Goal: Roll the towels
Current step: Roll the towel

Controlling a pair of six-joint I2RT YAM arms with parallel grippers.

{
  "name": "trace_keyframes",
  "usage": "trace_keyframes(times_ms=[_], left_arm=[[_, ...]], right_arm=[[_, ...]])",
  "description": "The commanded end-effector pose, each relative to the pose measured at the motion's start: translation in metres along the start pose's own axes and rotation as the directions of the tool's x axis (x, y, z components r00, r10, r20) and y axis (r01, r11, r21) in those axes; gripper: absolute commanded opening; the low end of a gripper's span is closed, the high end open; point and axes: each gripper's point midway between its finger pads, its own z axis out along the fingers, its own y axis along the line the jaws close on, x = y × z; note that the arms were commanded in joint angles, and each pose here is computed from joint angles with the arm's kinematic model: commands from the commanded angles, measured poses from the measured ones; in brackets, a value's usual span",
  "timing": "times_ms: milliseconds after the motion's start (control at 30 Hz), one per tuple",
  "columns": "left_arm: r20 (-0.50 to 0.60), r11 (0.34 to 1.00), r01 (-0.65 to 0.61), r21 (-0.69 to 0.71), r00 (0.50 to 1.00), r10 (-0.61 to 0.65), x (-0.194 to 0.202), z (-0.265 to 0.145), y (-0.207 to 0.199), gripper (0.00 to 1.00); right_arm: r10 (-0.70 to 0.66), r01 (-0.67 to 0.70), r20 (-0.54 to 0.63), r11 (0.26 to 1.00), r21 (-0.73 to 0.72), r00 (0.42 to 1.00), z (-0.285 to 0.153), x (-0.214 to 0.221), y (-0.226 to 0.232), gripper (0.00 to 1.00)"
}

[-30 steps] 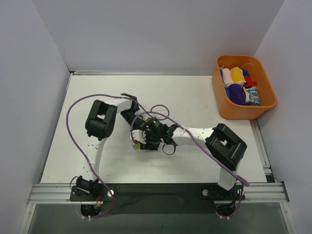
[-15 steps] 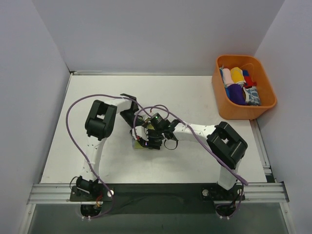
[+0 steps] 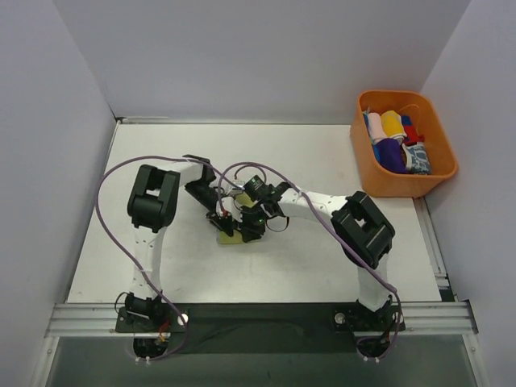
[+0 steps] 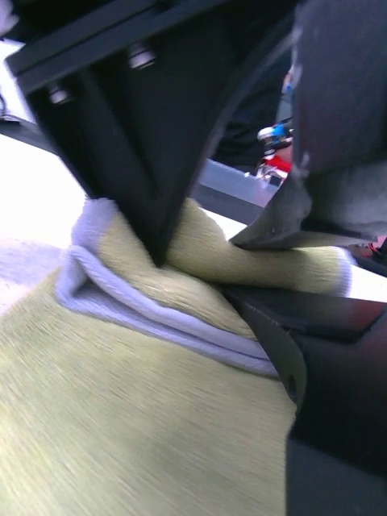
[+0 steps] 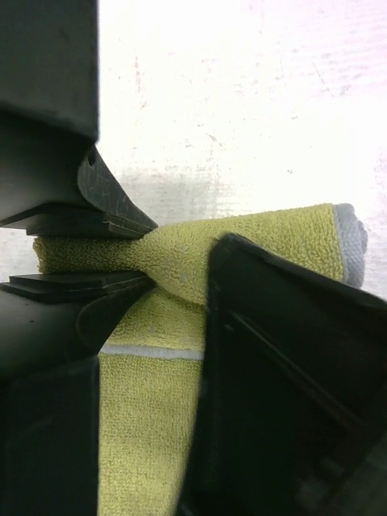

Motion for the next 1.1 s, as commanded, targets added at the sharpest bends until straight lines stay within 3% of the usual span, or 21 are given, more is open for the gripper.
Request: trace_keyframes(times_ms=[0, 200, 300, 400, 500, 533, 600, 667, 700, 800, 900, 1067], left_arm=[[0.141, 0.983, -0.109, -0.149, 0.981, 0.130, -0.017, -0.045, 0.027, 0.38], [0.308, 0.982, -0.036, -0.184, 0.947, 0.092, -0.011, -0.099, 0.030, 0.45], [0.425, 0.977, -0.015, -0.212, 0.899, 0.106, -0.002, -0.136, 0.030, 0.46], [0.521, 0.948, -0.024, -0.319, 0.831, 0.196, 0.008, -0.172, 0.026, 0.47], [0.492, 0.843, -0.117, -0.525, 0.766, 0.413, 0.013, -0.193, 0.007, 0.51], [0.462, 0.784, -0.162, -0.599, 0.730, 0.504, 0.014, -0.200, -0.013, 0.52], [0.340, 0.684, -0.266, -0.679, 0.712, 0.615, 0.018, -0.182, -0.020, 0.55], [0.148, 0.509, -0.395, -0.765, 0.661, 0.736, 0.013, -0.162, -0.040, 0.55], [0.072, 0.412, -0.447, -0.794, 0.604, 0.794, 0.014, -0.157, -0.052, 0.56], [-0.107, 0.212, -0.546, -0.811, 0.494, 0.863, 0.011, -0.120, -0.058, 0.64], [-0.228, 0.075, -0.625, -0.777, 0.390, 0.892, 0.005, -0.082, -0.065, 0.67], [-0.348, -0.054, -0.704, -0.708, 0.281, 0.895, -0.007, -0.043, -0.066, 0.68]], right_arm=[[0.157, -0.180, -0.143, 0.969, -0.170, 0.977, -0.008, 0.036, 0.040, 0.00], [0.231, -0.261, -0.149, 0.937, -0.233, 0.961, -0.007, 0.033, 0.042, 0.00], [0.312, -0.343, -0.148, 0.893, -0.293, 0.938, -0.009, 0.029, 0.041, 0.00], [0.413, -0.450, -0.180, 0.814, -0.367, 0.893, -0.012, 0.029, 0.042, 0.00], [0.491, -0.544, -0.237, 0.719, -0.434, 0.838, -0.012, 0.033, 0.045, 0.00], [0.509, -0.555, -0.228, 0.705, -0.443, 0.830, -0.013, 0.028, 0.040, 0.00], [0.558, -0.595, -0.233, 0.650, -0.473, 0.796, -0.011, 0.027, 0.039, 0.00], [0.596, -0.619, -0.225, 0.619, -0.484, 0.771, -0.012, 0.022, 0.031, 0.00], [0.622, -0.642, -0.237, 0.577, -0.504, 0.746, -0.009, 0.023, 0.032, 0.00], [0.668, -0.684, -0.256, 0.520, -0.511, 0.699, -0.007, 0.023, 0.024, 0.01], [0.691, -0.716, -0.279, 0.490, -0.497, 0.667, -0.004, 0.027, 0.018, 0.02], [0.725, -0.755, -0.311, 0.427, -0.497, 0.614, 0.002, 0.032, 0.015, 0.03]])
